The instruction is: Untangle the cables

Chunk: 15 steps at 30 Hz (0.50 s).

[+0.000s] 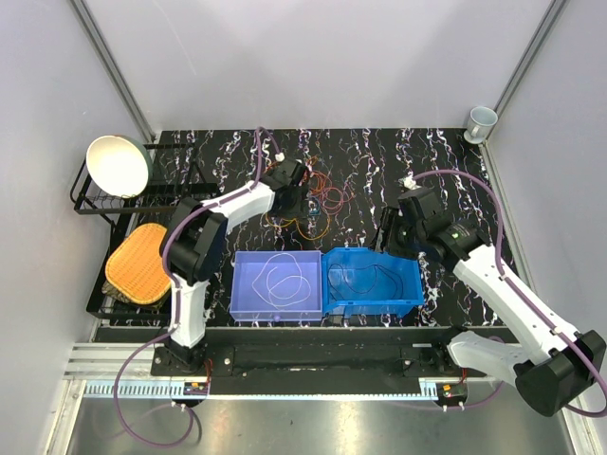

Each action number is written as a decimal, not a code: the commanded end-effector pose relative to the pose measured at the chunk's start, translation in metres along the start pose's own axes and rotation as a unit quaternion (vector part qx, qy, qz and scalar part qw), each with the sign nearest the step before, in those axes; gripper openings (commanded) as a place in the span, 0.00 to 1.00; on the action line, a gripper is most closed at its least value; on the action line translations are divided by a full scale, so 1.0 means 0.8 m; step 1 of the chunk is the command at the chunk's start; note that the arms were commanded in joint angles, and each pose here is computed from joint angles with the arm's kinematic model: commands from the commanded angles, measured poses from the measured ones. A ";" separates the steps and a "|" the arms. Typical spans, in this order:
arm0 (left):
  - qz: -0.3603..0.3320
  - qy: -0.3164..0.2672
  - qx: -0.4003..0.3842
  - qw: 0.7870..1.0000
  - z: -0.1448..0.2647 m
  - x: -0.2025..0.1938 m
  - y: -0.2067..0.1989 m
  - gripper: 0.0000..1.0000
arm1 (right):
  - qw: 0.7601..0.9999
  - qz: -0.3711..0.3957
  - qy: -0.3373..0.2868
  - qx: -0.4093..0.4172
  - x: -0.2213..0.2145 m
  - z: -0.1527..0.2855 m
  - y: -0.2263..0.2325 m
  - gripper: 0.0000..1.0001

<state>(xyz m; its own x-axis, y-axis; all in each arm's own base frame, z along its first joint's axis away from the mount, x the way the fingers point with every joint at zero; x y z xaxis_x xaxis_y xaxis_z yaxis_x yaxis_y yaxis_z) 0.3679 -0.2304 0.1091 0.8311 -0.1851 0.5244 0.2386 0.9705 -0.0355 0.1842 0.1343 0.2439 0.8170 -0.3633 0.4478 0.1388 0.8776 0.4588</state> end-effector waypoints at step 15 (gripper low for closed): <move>-0.012 -0.015 -0.020 1.000 -0.037 0.019 -0.011 0.17 | 1.000 0.020 -0.006 0.011 0.003 -0.014 0.003 0.59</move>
<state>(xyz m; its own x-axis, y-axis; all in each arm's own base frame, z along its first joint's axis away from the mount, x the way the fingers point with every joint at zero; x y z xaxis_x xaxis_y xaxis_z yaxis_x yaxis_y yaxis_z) 0.3813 -0.2412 0.0906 0.8315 -0.2005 0.5181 0.2655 0.9626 -0.0535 0.1894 0.1369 0.2365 0.8213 -0.3486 0.4517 0.1274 0.8837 0.4504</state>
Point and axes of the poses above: each gripper's point midway between its finger pads, its own z axis back along the fingers, its own y axis along the line the jaws close on, x = y × z, the point moved 8 cm from there along z, back along the fingers, and after that the axes turned 9 degrees about -z, right-handed, at the moved point
